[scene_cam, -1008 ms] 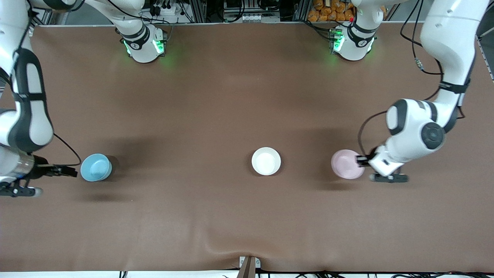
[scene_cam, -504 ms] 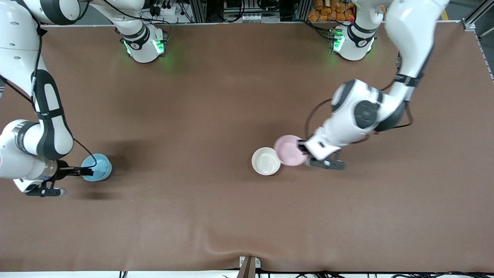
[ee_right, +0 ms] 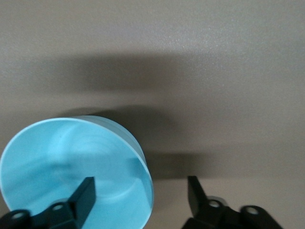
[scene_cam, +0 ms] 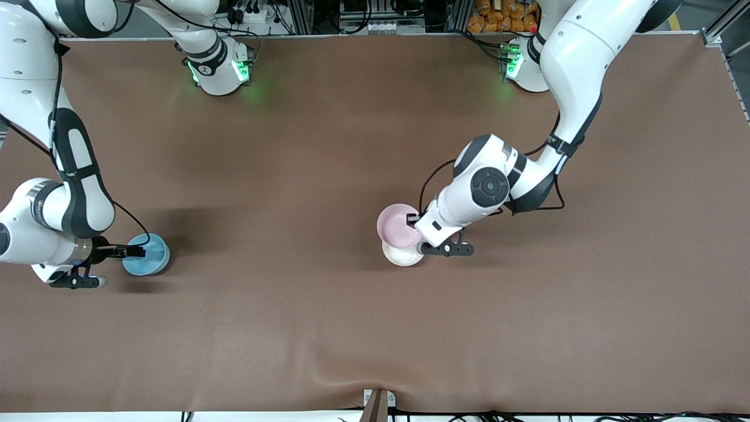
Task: Stack pink and blue bowls on white bowl
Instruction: 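Set the pink bowl onto the white bowl while the right gripper grasps, then open the left gripper off the pink bowl and raise it away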
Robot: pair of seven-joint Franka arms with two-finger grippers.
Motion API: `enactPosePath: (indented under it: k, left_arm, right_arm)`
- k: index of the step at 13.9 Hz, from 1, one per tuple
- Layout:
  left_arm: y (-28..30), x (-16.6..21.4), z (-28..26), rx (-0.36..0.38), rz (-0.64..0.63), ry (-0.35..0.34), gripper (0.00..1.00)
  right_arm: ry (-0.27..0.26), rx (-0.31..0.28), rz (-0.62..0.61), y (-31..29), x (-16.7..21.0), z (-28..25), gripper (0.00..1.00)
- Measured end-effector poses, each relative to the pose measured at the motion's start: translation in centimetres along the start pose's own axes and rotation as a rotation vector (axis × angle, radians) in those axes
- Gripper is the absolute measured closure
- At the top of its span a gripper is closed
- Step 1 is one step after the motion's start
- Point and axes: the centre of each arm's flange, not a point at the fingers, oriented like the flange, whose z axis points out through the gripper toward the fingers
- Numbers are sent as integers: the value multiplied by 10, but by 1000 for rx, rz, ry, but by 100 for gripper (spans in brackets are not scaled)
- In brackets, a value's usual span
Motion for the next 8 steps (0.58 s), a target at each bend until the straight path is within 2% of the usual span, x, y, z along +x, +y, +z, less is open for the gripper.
enactPosePath:
  k: [7, 8]
  left_arm:
    - [-10, 4, 16, 11, -16, -20, 97]
    - [-11, 4, 17, 12, -16, -22, 97]
  right_arm:
    - [-4, 7, -123, -5, -1, 3, 96]
    - [-2, 7, -127, -6, -1, 0, 96]
